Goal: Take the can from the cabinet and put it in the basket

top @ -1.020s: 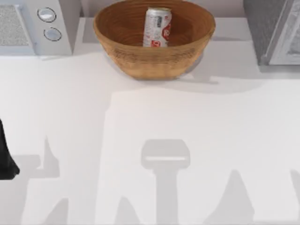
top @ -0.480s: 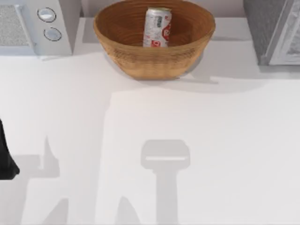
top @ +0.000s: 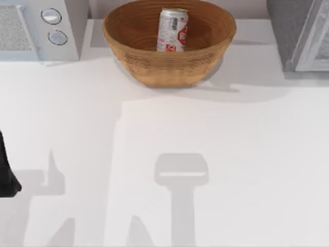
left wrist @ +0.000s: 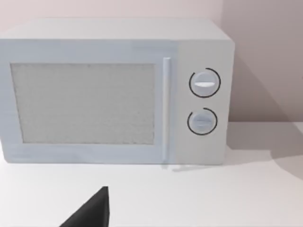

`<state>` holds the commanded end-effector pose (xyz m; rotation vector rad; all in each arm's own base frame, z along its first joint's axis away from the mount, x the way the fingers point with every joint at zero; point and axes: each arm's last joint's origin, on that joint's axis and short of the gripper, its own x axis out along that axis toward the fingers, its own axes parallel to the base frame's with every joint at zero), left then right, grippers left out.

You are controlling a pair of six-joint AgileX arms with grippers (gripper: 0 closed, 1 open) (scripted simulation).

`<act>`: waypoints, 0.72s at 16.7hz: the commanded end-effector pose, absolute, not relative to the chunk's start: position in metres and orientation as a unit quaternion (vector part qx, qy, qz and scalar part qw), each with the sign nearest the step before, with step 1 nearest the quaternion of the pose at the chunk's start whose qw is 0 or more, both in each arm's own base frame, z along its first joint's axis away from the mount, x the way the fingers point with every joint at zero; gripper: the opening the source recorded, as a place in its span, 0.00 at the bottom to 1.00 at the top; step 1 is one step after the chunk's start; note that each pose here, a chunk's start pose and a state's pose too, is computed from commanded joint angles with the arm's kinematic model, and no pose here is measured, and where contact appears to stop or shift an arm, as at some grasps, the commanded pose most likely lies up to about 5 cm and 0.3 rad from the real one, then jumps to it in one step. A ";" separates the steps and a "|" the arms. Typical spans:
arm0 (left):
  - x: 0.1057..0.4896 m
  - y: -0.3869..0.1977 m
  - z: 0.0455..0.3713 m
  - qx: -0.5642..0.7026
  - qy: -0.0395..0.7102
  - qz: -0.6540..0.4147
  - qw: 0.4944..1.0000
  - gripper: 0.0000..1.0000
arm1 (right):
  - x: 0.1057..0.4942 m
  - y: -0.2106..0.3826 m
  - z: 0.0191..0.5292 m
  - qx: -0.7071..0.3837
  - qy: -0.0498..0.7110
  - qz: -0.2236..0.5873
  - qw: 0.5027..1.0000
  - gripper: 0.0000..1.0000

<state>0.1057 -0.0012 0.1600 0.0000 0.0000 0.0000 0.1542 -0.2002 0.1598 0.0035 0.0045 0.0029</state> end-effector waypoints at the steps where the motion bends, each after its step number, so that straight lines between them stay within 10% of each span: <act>1: 0.106 -0.001 0.160 0.000 0.000 0.000 1.000 1.00 | 0.155 -0.202 0.162 0.001 0.002 0.001 1.000 1.00; 12: 0.106 -0.001 0.160 0.000 0.000 0.000 1.000 1.00 | 0.190 -0.273 0.305 0.014 0.009 0.001 1.000 1.00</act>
